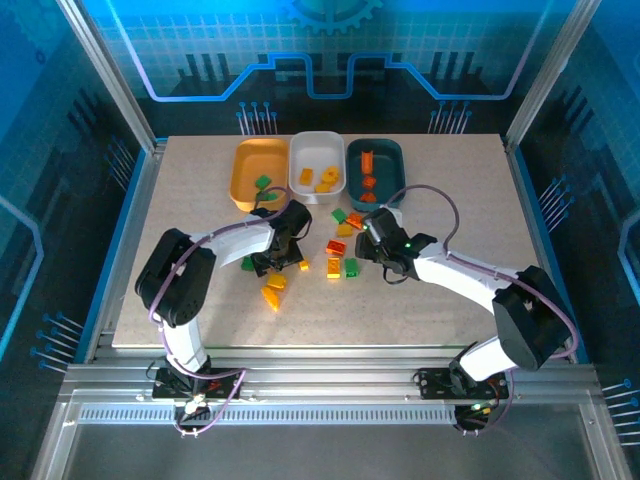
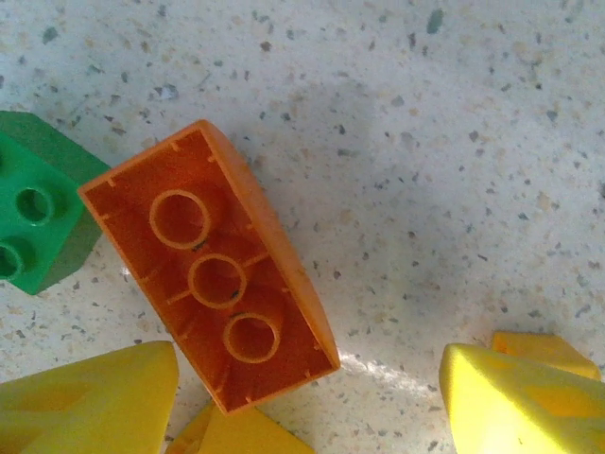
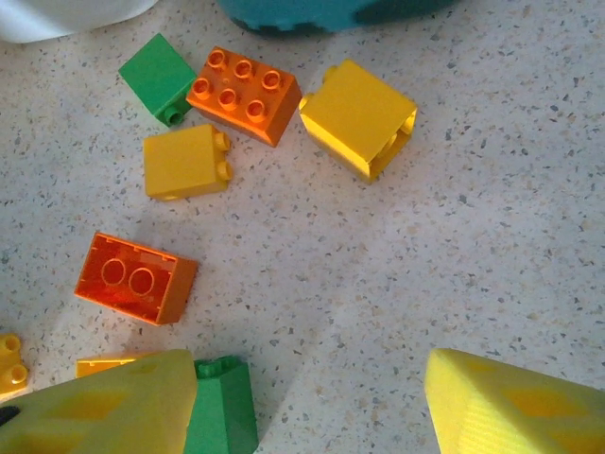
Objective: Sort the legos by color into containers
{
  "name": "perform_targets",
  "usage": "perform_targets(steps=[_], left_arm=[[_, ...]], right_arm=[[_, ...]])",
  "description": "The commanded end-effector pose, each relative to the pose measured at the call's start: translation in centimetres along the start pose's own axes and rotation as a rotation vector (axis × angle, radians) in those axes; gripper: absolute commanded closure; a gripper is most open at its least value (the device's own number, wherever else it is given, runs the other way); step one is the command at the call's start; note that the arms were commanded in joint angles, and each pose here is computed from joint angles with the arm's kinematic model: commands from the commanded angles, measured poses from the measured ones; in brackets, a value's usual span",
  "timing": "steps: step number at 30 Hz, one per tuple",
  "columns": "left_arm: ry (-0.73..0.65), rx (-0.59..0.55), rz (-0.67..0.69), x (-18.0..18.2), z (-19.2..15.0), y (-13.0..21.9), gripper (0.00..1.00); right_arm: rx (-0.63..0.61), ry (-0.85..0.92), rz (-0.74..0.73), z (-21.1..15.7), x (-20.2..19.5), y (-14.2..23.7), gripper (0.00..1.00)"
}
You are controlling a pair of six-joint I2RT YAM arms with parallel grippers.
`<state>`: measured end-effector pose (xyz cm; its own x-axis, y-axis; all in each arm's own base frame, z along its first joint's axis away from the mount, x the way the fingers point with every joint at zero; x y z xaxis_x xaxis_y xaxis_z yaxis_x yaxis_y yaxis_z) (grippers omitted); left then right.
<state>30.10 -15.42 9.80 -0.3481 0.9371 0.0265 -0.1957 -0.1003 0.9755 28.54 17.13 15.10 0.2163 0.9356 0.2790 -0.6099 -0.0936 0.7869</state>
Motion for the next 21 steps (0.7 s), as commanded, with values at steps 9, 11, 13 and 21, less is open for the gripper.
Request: perform_targets(steps=[9, 11, 13, 21], left_arm=[[0.024, -0.043, 0.041, 1.4, 1.0, -1.6, 0.41], [0.021, -0.048, 0.044, 1.5, 0.9, -1.9, 0.48], [0.013, -0.054, 0.043, 1.7, 0.8, -2.2, 0.55], [-0.055, -0.079, 0.007, 1.2, 1.1, -1.6, 0.72]], right_arm=[[-0.018, -0.041, -0.042, -0.1, -1.7, 0.6, 0.33], [-0.031, -0.046, -0.049, 0.0, -2.0, 0.8, 0.33], [-0.060, -0.054, -0.065, 0.3, -2.4, 1.2, 0.33], [-0.198, -0.224, -0.193, 2.6, -7.3, 4.1, 0.32]])
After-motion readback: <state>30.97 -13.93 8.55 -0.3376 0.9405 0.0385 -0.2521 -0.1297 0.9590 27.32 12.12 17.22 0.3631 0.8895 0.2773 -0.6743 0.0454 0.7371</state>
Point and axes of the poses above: each hand's point on the last joint's axis, 136 mm out from that joint toward the fingers, its own y axis back along the fingers, its own x axis along the line the jaws close on, z = x × y, the point moved 7 cm from there along y, back along the fingers, and after that the axes turned 9 degrees about -y, right-handed, at the moved point
